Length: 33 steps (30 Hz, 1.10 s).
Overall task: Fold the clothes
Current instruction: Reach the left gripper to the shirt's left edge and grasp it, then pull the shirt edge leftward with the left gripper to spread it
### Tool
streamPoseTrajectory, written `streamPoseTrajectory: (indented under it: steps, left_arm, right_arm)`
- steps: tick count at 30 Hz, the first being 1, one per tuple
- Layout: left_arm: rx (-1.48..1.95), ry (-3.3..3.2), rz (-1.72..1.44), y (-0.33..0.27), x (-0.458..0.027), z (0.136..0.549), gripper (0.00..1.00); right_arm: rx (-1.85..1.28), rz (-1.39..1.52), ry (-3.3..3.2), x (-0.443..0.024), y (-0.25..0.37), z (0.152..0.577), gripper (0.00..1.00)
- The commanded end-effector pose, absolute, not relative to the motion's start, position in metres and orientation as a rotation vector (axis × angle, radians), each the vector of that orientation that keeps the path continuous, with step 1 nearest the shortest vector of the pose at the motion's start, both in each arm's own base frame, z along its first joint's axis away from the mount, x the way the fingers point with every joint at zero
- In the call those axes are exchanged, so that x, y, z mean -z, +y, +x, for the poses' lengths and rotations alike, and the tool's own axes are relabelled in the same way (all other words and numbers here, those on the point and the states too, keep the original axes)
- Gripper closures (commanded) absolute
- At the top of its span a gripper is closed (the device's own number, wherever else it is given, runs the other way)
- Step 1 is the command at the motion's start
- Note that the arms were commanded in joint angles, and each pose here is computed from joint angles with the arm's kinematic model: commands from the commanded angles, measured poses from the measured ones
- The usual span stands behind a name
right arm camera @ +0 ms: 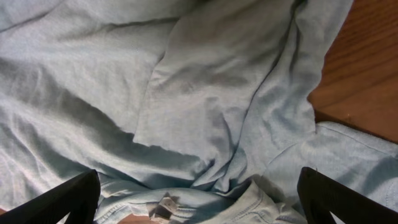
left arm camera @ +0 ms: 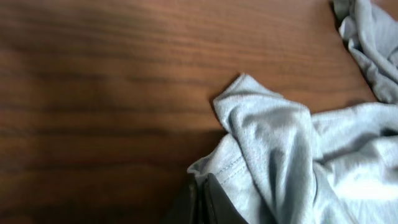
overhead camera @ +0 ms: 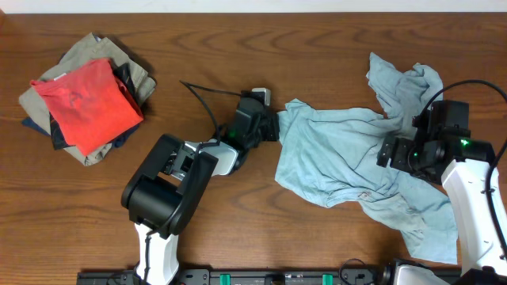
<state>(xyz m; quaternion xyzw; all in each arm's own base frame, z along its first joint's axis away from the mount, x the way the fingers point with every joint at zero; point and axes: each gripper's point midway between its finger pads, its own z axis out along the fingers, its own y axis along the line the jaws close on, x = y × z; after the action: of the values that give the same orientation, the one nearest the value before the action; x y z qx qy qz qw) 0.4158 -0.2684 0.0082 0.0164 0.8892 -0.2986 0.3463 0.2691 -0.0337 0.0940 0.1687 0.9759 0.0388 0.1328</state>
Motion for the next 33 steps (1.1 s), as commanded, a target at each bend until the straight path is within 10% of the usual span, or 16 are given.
streamPoseTrajectory:
  steps: [1,15,17,20,33]
  left_arm:
    - [0.719,2.289,0.006,-0.259,-0.007,0.427,0.94]
    - [0.509,2.084,-0.257,-0.096,-0.161,0.55,0.92]
    - [0.527,2.107,-0.275,-0.083,-0.161,0.55,0.43]
    - [0.659,2.215,-0.25,-0.09,-0.145,0.532,0.02]
    - [0.898,2.981,-0.169,-0.197,-0.057,0.353,0.02]
  right_arm:
    - [-0.105,0.505,2.803,-0.101,-0.038,0.272,0.01]
    - [-0.073,0.508,2.792,-0.102,-0.042,0.274,0.01]
    - [-0.073,0.508,2.791,-0.102,-0.042,0.274,0.02]
    - [-0.073,0.508,2.789,-0.102,-0.042,0.275,0.01]
    - [-0.074,0.507,2.789,-0.102,-0.042,0.275,0.01]
